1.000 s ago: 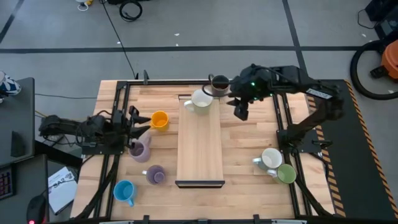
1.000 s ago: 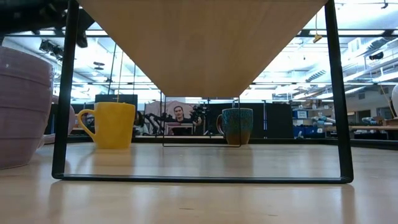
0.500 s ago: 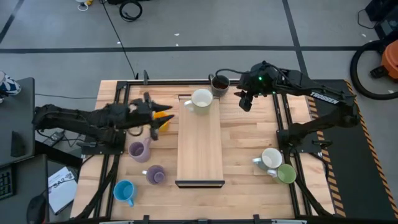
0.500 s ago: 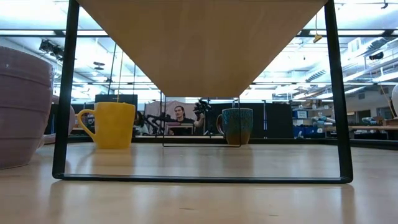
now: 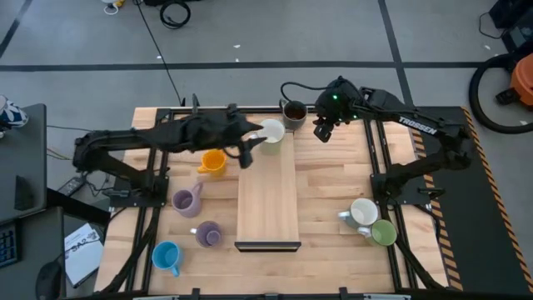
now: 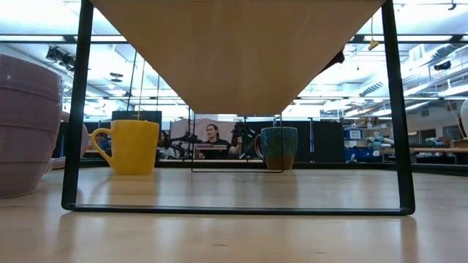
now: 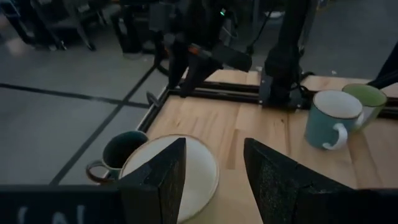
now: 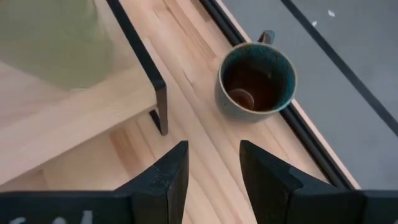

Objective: Place coffee mugs
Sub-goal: Put the top light green mug on the shelf

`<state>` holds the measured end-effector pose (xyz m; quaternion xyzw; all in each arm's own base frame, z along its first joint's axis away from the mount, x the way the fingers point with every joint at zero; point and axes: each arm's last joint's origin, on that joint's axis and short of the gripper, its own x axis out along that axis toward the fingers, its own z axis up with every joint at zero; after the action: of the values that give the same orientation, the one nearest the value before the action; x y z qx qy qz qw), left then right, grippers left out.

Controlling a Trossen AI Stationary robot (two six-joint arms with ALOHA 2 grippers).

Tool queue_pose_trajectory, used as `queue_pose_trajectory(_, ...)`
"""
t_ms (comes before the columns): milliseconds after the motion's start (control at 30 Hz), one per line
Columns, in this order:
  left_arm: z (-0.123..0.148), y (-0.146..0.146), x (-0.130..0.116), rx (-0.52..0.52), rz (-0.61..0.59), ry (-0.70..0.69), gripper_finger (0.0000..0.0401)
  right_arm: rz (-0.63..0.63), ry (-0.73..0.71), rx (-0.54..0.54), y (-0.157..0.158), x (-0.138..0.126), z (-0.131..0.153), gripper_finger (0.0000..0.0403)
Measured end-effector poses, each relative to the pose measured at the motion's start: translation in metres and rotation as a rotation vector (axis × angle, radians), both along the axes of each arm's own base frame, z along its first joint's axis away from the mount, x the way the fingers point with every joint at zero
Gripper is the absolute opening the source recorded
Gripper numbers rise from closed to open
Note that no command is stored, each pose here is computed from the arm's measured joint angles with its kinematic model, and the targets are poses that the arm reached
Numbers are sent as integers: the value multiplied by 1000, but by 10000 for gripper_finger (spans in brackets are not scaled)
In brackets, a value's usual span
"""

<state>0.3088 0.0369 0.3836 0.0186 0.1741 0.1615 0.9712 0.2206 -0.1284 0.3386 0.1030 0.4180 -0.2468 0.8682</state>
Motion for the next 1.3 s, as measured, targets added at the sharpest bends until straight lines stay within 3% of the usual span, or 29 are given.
queue_pose_trajectory(367, -31, 10, 44, -32, -27, 120, 169, -32, 23, 21, -15, 6, -11, 148)
queue_pose_trajectory(867, -49, 13, 46, -33, 10, 249, 168, -34, 26, 24, -16, 7, -12, 148)
queue_pose_trajectory(1300, -50, 13, 45, -21, 35, 260, 86, -34, 26, 24, -16, 7, -12, 148)
